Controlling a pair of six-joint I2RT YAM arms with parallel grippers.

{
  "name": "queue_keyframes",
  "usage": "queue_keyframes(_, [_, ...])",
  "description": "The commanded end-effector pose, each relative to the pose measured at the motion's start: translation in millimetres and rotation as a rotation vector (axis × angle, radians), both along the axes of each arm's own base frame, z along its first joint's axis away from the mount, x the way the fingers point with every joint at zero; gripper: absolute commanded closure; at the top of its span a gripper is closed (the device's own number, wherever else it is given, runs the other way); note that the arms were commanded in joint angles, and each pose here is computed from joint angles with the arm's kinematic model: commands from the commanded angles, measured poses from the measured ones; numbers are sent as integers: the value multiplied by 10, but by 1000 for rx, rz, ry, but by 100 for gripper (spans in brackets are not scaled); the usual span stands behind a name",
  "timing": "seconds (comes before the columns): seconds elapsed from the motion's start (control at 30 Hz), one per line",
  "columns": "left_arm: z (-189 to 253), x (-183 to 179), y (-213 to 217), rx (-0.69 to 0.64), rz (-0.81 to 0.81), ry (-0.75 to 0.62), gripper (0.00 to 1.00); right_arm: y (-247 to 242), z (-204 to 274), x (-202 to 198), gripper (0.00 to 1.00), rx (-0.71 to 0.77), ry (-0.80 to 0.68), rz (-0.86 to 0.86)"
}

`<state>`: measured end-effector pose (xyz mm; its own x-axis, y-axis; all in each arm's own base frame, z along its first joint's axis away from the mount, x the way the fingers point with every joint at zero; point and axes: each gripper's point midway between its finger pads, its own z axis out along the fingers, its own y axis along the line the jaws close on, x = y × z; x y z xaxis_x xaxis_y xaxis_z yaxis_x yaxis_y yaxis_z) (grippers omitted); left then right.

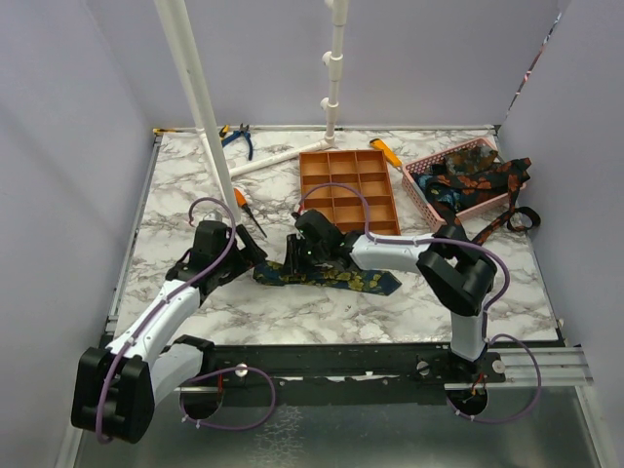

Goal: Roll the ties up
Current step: Roll the tie at the center of the board.

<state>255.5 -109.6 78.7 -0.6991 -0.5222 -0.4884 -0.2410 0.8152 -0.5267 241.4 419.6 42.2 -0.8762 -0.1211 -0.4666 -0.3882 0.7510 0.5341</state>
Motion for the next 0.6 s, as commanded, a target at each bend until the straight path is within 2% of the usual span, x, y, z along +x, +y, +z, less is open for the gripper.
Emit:
queue_keyframes(0.0, [-57, -50, -152, -40, -85, 16, 10, -160, -246, -34, 71, -38, 50, -9])
queue_keyframes(0.57, [-175, -98, -462, -145, -254, 67, 14, -367, -483, -95, 72, 11, 115, 4])
